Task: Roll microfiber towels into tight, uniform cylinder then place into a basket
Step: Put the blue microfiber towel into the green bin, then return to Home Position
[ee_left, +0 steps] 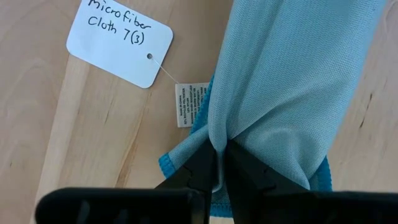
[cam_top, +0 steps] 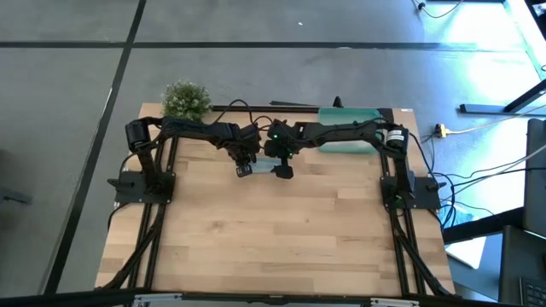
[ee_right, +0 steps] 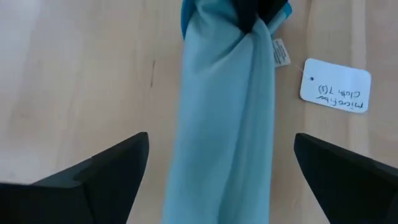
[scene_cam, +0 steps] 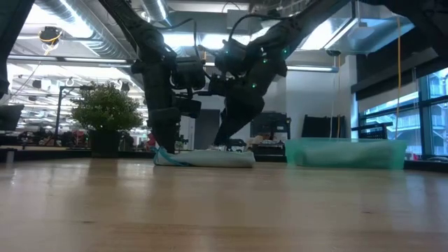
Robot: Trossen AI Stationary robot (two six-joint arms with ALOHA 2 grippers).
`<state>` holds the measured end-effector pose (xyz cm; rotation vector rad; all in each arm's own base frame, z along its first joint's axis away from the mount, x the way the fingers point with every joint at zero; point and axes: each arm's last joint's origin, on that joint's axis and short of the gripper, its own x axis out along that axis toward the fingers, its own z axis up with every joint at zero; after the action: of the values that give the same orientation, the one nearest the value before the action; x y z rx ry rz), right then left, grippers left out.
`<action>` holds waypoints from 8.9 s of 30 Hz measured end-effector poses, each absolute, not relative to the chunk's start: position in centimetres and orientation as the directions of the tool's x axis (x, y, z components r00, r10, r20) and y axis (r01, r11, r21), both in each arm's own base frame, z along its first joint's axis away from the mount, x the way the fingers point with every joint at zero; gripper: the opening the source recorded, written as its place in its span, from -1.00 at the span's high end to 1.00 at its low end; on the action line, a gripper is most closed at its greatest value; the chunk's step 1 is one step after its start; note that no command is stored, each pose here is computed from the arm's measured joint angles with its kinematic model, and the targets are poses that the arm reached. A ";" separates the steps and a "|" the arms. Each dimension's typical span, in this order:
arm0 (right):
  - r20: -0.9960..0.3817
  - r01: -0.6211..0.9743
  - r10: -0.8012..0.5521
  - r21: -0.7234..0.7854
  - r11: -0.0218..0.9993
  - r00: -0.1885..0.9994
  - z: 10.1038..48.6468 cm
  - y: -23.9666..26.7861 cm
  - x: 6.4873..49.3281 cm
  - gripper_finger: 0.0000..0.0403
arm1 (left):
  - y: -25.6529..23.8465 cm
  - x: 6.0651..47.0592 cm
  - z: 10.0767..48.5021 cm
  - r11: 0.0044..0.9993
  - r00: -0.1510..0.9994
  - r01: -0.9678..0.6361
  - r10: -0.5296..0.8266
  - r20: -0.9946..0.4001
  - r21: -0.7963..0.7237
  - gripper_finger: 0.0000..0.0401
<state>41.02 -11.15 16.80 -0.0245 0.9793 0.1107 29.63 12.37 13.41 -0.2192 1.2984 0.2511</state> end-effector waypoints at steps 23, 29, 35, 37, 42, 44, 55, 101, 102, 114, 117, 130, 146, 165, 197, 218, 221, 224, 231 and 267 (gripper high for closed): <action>-0.828 -0.107 0.087 0.032 0.994 0.555 11.7 -12.0 42.6 -0.98 | 12.6 29.5 13.4 0.950 0.254 -0.310 0.051 -0.966 -0.031 0.84; -0.830 -0.124 0.093 0.030 0.992 0.550 11.2 -12.0 42.7 -0.98 | 12.6 29.6 13.4 0.950 0.255 -0.310 0.053 -0.965 -0.030 0.84; -0.831 -0.120 0.098 0.038 0.992 0.548 11.1 -11.9 42.7 -0.98 | 12.6 29.6 13.4 0.950 0.255 -0.311 0.054 -0.965 -0.029 0.84; -0.830 -0.138 0.099 0.028 0.990 0.548 11.1 -11.7 42.7 -0.98 | 12.6 29.6 13.4 0.950 0.255 -0.311 0.057 -0.965 -0.026 0.84; -0.826 -0.155 0.107 0.024 0.988 0.553 11.1 -11.7 42.8 -0.96 | 12.6 29.6 13.4 0.950 0.255 -0.312 0.059 -0.965 -0.025 0.84; -0.826 -0.151 0.111 0.031 0.988 0.553 11.1 -11.7 42.7 -0.89 | 12.7 29.6 13.4 0.949 0.259 -0.313 0.066 -0.963 -0.019 0.84; -0.831 -0.139 0.104 0.033 0.990 0.546 11.0 -11.8 42.7 -0.08 | 12.7 29.7 13.4 0.948 0.263 -0.318 0.074 -0.962 -0.014 0.84; -0.827 -0.138 0.140 0.076 0.987 0.545 11.0 -11.6 42.6 0.76 | 13.2 30.5 13.8 0.933 0.340 -0.361 0.132 -0.931 0.001 0.57; -0.827 -0.138 0.140 0.076 0.988 0.545 11.0 -11.6 42.6 0.76 | 13.1 30.3 14.0 0.928 0.335 -0.373 0.128 -0.934 -0.006 0.58; -0.829 -0.137 0.142 0.079 0.987 0.541 11.0 -11.6 42.6 0.76 | 13.4 28.3 19.4 0.902 0.475 -0.419 0.119 -0.872 -0.104 0.59; -0.829 -0.135 0.140 0.079 0.988 0.541 11.0 -11.7 42.6 0.76 | 13.2 27.7 21.1 0.900 0.510 -0.424 0.142 -0.848 -0.105 0.59; -0.806 -0.116 0.090 0.026 0.993 0.585 14.6 -13.4 42.8 0.76 | 10.5 22.1 28.5 0.864 0.576 -0.500 0.285 -0.766 -0.055 0.61; -0.773 -0.039 -0.093 -0.151 0.988 0.628 24.8 -17.3 37.0 0.76 | 9.0 18.5 31.6 0.834 0.616 -0.550 0.370 -0.695 -0.044 0.61; -0.813 0.238 -0.367 -0.287 0.928 0.451 26.7 -19.9 21.1 0.76 | 9.0 18.5 31.6 0.834 0.617 -0.550 0.370 -0.694 -0.044 0.61; -0.959 0.132 -0.217 -0.195 0.972 0.184 16.4 -23.3 15.3 0.72 | 9.1 18.7 31.9 0.838 0.646 -0.542 0.371 -0.667 -0.059 0.61; -0.940 0.203 -0.276 -0.236 0.950 0.203 16.4 -23.9 15.6 0.14 | 9.1 18.7 31.9 0.838 0.646 -0.542 0.371 -0.667 -0.059 0.61; -0.931 0.222 -0.294 -0.247 0.943 0.214 16.5 -24.1 15.8 -0.01 | 9.1 18.7 31.9 0.838 0.646 -0.543 0.371 -0.667 -0.059 0.61; -0.931 0.224 -0.295 -0.248 0.943 0.214 16.5 -24.1 15.8 -0.12 | 9.1 18.7 31.9 0.838 0.645 -0.543 0.371 -0.668 -0.059 0.61; -0.927 0.296 -0.355 -0.308 0.904 0.122 17.4 -24.3 16.2 -0.19 | 9.1 18.7 31.9 0.838 0.646 -0.542 0.370 -0.668 -0.060 0.61; -0.747 0.216 -0.192 -0.066 0.974 0.637 37.6 -13.9 25.1 0.96 | 6.7 14.2 35.0 0.890 0.766 -0.451 0.349 -0.540 -0.064 0.99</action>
<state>25.13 -13.94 37.62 0.0301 0.8496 -0.2325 14.21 6.71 34.96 -0.1951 0.5458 0.4376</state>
